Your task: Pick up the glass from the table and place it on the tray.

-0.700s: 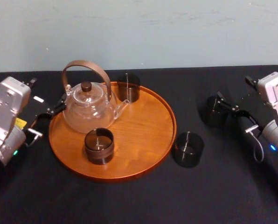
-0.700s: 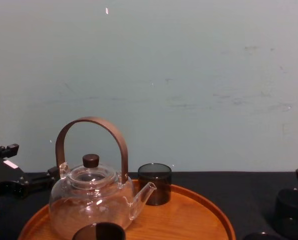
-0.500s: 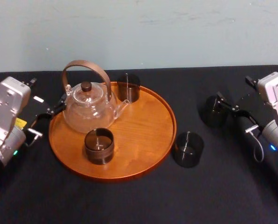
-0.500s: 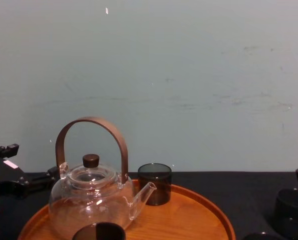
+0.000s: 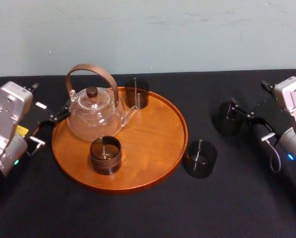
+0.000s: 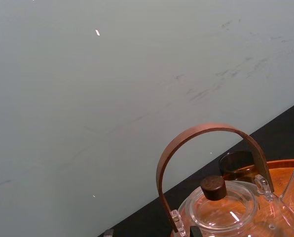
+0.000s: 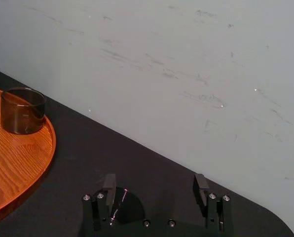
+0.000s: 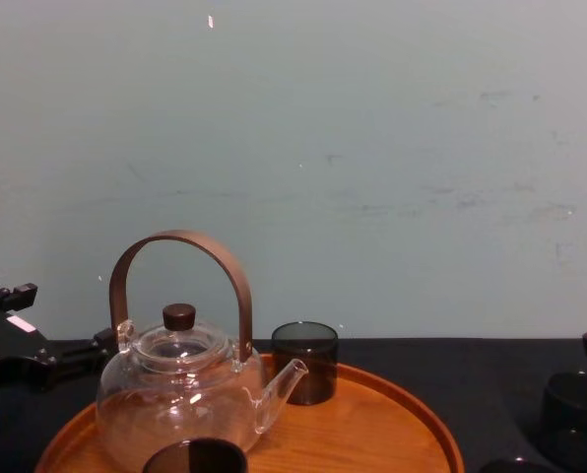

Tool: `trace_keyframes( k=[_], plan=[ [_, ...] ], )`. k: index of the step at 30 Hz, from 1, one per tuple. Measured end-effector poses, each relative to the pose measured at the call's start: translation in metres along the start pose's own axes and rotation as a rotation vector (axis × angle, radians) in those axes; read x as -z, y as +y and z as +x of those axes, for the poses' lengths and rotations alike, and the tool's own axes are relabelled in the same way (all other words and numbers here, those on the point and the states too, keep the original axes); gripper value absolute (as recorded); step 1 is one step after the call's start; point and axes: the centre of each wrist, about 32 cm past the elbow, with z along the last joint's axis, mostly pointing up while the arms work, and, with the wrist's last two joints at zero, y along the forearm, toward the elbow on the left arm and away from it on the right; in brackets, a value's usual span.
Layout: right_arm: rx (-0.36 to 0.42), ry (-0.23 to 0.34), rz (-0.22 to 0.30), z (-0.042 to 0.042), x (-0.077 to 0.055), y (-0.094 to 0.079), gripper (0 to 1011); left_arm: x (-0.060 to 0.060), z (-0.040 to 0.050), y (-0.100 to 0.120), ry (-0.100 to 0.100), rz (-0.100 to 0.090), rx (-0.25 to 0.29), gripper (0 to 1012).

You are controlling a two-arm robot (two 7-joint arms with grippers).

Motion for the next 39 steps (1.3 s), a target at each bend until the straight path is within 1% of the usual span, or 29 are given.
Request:
trace_keyframes(
  k=[39],
  plan=[
    [0.0, 0.0, 0.0, 0.0, 0.0, 0.0, 1002, 0.0, 0.0, 0.0, 0.0, 0.0, 0.0, 1001]
  ],
)
